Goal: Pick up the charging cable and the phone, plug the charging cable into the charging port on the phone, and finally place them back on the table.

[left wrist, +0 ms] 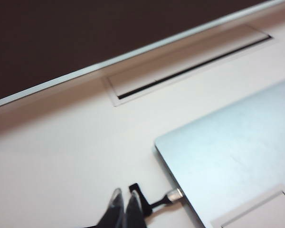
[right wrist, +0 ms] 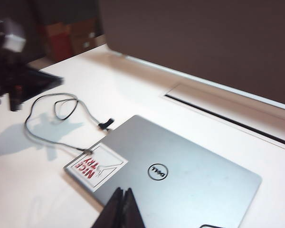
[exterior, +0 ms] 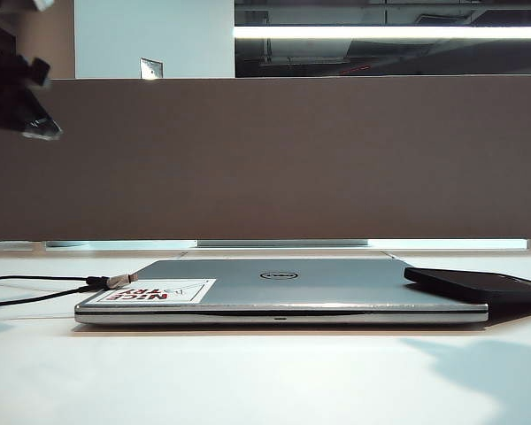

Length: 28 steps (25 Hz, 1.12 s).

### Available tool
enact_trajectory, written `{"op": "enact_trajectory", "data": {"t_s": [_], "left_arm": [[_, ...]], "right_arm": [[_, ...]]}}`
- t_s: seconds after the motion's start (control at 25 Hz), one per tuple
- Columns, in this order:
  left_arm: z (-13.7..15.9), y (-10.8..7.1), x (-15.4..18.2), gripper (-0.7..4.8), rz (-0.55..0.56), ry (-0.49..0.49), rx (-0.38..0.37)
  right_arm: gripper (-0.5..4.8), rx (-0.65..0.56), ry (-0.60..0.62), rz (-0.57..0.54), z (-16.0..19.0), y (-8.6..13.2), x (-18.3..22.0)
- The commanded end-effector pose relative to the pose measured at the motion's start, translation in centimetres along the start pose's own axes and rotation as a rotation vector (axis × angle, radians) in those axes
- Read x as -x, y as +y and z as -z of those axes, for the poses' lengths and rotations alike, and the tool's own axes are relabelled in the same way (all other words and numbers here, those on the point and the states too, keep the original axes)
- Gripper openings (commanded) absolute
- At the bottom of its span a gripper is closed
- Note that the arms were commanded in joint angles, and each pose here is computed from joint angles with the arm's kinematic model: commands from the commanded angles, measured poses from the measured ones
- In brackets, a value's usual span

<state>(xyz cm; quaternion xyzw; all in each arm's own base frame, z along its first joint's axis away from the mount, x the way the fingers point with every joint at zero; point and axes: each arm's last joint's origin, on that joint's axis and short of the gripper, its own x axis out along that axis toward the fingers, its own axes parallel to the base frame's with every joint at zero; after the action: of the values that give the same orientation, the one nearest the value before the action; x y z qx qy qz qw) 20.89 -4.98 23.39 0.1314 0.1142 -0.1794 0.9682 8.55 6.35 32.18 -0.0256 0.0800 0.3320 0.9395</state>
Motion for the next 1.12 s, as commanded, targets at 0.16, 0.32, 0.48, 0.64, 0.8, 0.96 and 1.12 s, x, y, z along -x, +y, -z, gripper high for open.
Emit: {"op": "enact_trajectory", "data": {"t_s": [0.16, 0.32, 0.48, 0.64, 0.8, 0.96, 1.12], "left_arm": [[0.9, -2.4, -1.3, -0.06, 0.132, 0.066, -0.288], [2.0, -3.1, -1.8, -0.06, 0.200, 0.148, -0.405], [2.9, -3.3, -2.0, -0.06, 0.244, 0.202, -0.517], [3.3, -3.4, -1.9, 1.11, 0.275, 0.232, -0.590], [3.9, -3.5, -1.8, 1.31, 0.295, 0.234, -0.681], [4.6, -3.7, -1.8, 1.63, 0.311, 0.252, -0.693], [5.2, -3.8, -2.7, 1.62, 0.321, 0.267, -0.695]], "right_arm": [[-0.05, 0.014, 0.004, -0.041, 0.0, 0.6, 0.1], [-0.06, 0.016, 0.012, -0.052, 0.1, 0.7, 0.1], [-0.06, 0.016, 0.017, -0.064, 0.1, 0.8, 0.1], [-0.06, 0.016, 0.017, -0.063, 0.1, 0.8, 0.1], [-0.06, 0.016, 0.017, -0.064, 0.1, 0.8, 0.1], [-0.06, 0.016, 0.016, -0.064, 0.1, 0.8, 0.1], [-0.06, 0.015, 0.016, -0.064, 0.1, 0.8, 0.1]]}}
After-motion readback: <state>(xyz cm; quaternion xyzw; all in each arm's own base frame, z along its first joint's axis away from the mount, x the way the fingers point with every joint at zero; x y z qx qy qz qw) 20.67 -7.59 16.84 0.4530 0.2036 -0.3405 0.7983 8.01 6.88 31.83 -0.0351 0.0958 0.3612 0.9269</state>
